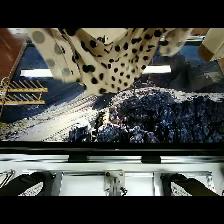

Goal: Fold the shirts.

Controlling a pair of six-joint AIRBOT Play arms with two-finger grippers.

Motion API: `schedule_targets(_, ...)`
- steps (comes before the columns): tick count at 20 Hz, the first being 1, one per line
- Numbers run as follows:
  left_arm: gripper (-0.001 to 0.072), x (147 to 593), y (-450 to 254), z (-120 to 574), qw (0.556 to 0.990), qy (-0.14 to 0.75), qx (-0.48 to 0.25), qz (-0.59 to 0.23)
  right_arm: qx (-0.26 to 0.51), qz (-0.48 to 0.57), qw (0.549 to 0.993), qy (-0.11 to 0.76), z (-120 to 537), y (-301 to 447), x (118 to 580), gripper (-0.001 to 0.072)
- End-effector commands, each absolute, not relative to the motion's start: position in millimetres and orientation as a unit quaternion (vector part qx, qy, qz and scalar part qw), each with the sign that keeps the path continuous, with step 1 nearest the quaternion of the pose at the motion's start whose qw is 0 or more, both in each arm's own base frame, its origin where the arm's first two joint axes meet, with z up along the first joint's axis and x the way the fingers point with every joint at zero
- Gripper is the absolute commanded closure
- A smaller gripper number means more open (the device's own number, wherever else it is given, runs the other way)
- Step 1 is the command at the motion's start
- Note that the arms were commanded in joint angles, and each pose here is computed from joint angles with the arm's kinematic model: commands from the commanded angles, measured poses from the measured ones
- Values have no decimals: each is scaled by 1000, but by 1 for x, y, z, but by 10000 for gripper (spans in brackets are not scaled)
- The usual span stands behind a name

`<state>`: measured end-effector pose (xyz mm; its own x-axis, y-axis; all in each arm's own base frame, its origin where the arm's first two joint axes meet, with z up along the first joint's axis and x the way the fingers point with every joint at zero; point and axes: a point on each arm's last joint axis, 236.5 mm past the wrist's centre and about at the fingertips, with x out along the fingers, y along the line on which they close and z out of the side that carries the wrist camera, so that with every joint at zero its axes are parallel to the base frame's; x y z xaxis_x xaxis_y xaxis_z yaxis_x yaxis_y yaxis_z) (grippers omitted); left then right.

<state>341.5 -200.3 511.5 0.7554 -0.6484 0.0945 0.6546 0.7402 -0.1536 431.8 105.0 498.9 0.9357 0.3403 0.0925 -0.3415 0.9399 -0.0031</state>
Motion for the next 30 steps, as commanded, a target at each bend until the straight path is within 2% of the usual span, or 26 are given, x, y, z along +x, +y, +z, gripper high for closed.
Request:
schedule_targets(1, 663, 320, -201, 485, 929, 58, -77, -358, 38, 168, 984, -53, 502, 103, 446, 658)
schedule_targets(4, 662, 322, -230, 380, 891, 234, -79, -380, 150, 219, 964, 30, 447, 134, 491, 658)
schedule_targets(7, 661, 311, -277, 276, 836, 354, -79, -411, 283, 307, 901, 122, 390, 186, 522, 658)
schedule_targets(9, 661, 294, -312, 209, 798, 416, -87, -427, 316, 351, 858, 202, 343, 222, 526, 658)
schedule_targets(12, 661, 269, -352, 120, 765, 473, -93, -427, 244, 378, 821, 351, 250, 258, 503, 658)
schedule_targets(15, 661, 228, -381, 67, 718, 532, -101, -438, 120, 338, 794, 491, 165, 237, 468, 658)
schedule_targets(17, 661, 208, -408, 55, 700, 541, -112, -452, 58, 284, 789, 542, 135, 203, 460, 658)
schedule_targets(22, 660, 178, -463, 51, 690, 524, -155, -475, -67, 127, 770, 622, 99, 109, 446, 657)
schedule_targets(23, 660, 175, -467, 51, 688, 524, -160, -477, -78, 104, 767, 629, 97, 97, 445, 633)
schedule_targets(24, 652, 173, -470, 53, 686, 524, -164, -478, -77, 93, 768, 630, 97, 93, 445, 439)
schedule_targets(25, 523, 171, -470, 55, 683, 525, -162, -482, -75, 92, 767, 631, 97, 93, 445, 157)
schedule_targets(26, 272, 170, -468, 59, 679, 522, -149, -494, -75, 92, 762, 637, 97, 92, 441, 127)
schedule_targets(27, 79, 173, -463, 65, 671, 525, -136, -505, -79, 91, 755, 645, 97, 90, 435, 127)
schedule_targets(28, 45, 182, -452, 71, 665, 530, -125, -511, -88, 86, 747, 653, 100, 84, 428, 127)
schedule_targets(30, 45, 223, -411, 82, 674, 541, -98, -493, -108, 68, 742, 658, 110, 70, 417, 127)
